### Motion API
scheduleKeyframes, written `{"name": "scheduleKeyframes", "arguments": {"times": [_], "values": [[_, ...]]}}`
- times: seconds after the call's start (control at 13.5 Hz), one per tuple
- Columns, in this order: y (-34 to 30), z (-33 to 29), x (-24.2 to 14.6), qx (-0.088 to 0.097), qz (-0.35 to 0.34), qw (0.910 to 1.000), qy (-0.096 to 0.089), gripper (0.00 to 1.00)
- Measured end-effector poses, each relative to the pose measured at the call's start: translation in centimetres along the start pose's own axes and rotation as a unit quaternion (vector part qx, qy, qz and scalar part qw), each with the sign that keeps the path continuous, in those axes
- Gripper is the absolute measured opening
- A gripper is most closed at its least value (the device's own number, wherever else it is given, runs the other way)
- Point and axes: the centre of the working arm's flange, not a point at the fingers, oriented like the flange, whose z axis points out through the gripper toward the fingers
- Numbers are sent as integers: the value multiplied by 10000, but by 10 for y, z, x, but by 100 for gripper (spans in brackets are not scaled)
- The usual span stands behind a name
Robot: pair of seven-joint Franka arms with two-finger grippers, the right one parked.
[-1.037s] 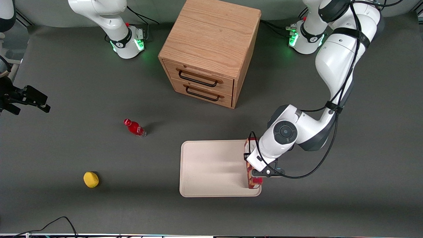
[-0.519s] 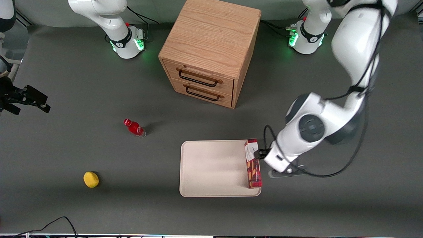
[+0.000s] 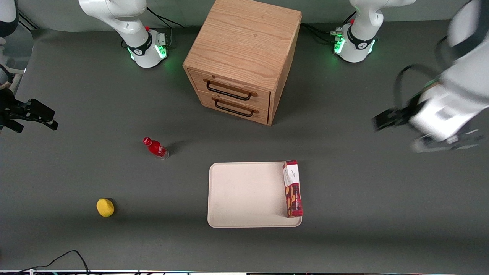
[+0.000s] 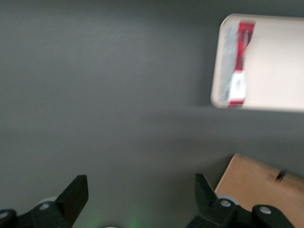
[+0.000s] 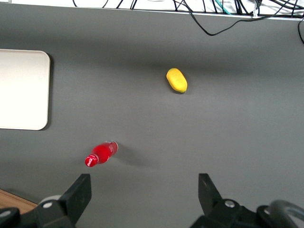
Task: Place red cookie box on tray
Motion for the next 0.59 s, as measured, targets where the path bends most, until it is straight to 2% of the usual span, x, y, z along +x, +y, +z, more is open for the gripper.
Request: {"name": "scheduleKeyframes", "arguments": {"times": [0.07,0.22,0.3,0.59], "values": [[-31,-12,-15,-4,85,9999,-60,100],[-69,-12,-39,-16,142,9999,-62,100],[-76,-3,-49,-25,147,9999,-22,100],[-78,20,-73,-67,177,9998,-79,100]]}}
